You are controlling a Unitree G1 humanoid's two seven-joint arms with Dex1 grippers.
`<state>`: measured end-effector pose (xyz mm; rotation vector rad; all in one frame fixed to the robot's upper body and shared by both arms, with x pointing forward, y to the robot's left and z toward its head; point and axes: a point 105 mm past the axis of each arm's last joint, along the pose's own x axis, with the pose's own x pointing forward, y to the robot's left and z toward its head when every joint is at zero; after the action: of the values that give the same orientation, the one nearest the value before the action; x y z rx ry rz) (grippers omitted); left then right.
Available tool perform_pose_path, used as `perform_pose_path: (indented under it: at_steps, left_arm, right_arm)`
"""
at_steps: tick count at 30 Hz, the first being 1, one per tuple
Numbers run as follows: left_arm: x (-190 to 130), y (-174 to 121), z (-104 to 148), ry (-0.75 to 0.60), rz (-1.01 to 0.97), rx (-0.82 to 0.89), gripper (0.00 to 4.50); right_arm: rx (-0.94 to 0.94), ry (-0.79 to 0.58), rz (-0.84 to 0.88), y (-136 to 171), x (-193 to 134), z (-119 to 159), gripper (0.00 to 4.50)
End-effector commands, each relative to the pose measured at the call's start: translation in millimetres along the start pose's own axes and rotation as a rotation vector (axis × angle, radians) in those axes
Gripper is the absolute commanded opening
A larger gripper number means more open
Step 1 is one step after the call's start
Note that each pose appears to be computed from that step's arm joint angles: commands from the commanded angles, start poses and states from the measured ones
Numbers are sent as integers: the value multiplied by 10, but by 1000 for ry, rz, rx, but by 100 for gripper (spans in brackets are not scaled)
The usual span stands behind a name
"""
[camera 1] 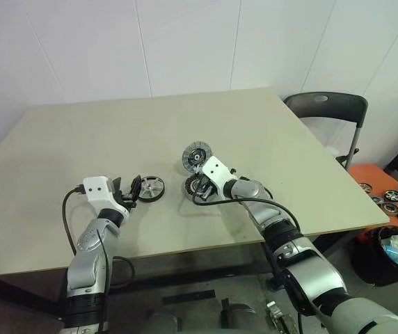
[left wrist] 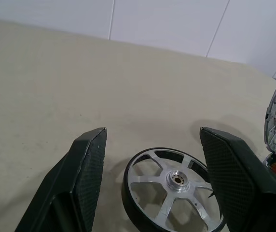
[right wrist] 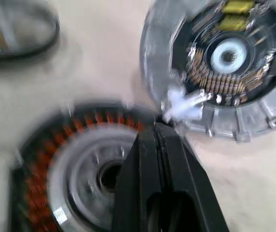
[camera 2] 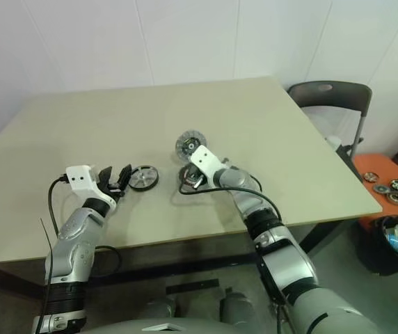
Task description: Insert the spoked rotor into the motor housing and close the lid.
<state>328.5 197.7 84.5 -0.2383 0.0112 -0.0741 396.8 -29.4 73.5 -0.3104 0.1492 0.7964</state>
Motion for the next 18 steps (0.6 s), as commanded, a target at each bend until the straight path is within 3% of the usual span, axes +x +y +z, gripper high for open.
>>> perform_pose_path:
  at_steps: [1, 3, 18]
  left_arm:
    - [45, -56, 165, -61, -25, 14, 325]
    - [45, -61, 166, -62, -27, 13, 325]
    - [17, -55, 170, -64, -20, 14, 325]
  right_arm:
    - [26, -269, 36, 15, -36, 639, 2]
    - [21, -288, 76, 79, -49, 680, 2]
    - [-109, -62, 16, 7, 9, 195, 2]
